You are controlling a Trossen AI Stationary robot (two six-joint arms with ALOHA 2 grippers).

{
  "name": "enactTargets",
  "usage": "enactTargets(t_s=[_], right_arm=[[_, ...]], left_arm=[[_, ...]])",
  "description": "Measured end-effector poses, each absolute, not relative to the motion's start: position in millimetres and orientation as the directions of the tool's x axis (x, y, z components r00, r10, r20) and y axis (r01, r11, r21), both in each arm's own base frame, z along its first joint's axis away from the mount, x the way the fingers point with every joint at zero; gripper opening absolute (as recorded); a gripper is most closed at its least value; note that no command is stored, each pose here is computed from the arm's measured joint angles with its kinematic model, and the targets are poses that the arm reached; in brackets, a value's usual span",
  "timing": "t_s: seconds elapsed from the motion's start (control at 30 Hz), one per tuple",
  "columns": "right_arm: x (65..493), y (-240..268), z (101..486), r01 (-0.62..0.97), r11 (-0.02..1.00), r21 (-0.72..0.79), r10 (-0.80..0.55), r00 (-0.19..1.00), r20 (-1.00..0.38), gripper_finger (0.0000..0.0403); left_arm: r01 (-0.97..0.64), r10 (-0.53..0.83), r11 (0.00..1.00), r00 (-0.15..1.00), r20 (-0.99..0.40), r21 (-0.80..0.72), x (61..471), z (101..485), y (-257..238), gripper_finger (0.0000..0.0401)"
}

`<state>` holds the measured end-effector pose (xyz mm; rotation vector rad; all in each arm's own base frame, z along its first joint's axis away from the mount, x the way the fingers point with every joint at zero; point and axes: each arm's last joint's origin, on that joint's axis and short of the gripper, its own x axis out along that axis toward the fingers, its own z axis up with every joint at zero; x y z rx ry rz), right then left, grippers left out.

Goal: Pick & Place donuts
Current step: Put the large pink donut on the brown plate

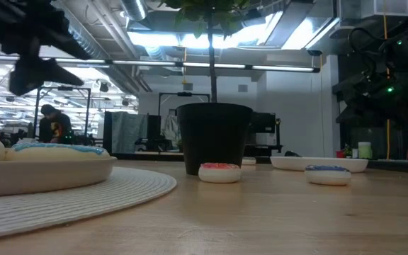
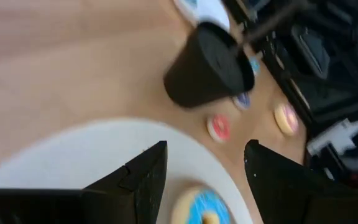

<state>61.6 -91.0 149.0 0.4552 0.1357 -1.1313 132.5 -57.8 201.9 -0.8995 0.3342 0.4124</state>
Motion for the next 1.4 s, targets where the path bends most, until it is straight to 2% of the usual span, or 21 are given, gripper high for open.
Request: enactTargets(t_s=[0.37, 0.5, 0.73, 0.8, 0.87, 0.93, 1.23, 1.4], right_arm=[[62, -91, 150, 0.895, 0.342, 0.286, -0.846, 0.426, -0.32, 0.0168], [63, -91, 151, 0.878, 0.375, 0.299, -0.83, 0.461, -0.314, 0.0168], [63, -92, 153, 0.865, 0.366, 0.344, -0.834, 0.469, -0.292, 0.0168], [65, -91, 159, 0.838, 0.445, 0.316, -0.797, 0.532, -0.287, 0.0168], [68, -89, 175, 0.771, 0.564, 0.295, -0.727, 0.634, -0.264, 0.0172], [70, -87, 197, 0.733, 0.609, 0.303, -0.685, 0.679, -0.266, 0.0181], [73, -86, 319, 0.791, 0.557, 0.253, -0.659, 0.607, -0.445, 0.0251], [74, -84, 376, 0.817, 0.496, 0.292, -0.569, 0.561, -0.601, 0.0256]], left_arm=[[-0.57, 0.53, 0.576, 0.806, -0.263, -0.586, 140, 214, -40, 0.0203], [-0.595, 0.576, 0.555, 0.779, -0.248, -0.581, 141, 215, -35, 0.0203], [-0.62, 0.612, 0.527, 0.751, -0.247, -0.581, 142, 215, -29, 0.0203], [-0.622, 0.615, 0.52, 0.748, -0.249, -0.585, 143, 215, -27, 0.0203], [-0.618, 0.611, 0.514, 0.751, -0.253, -0.595, 143, 215, -26, 0.0203], [-0.604, 0.594, 0.513, 0.763, -0.256, -0.61, 145, 216, -26, 0.0203], [-0.49, 0.419, 0.537, 0.862, -0.287, -0.687, 151, 219, -27, 0.0203], [-0.458, 0.361, 0.507, 0.882, -0.303, -0.73, 151, 219, -29, 0.0203]])
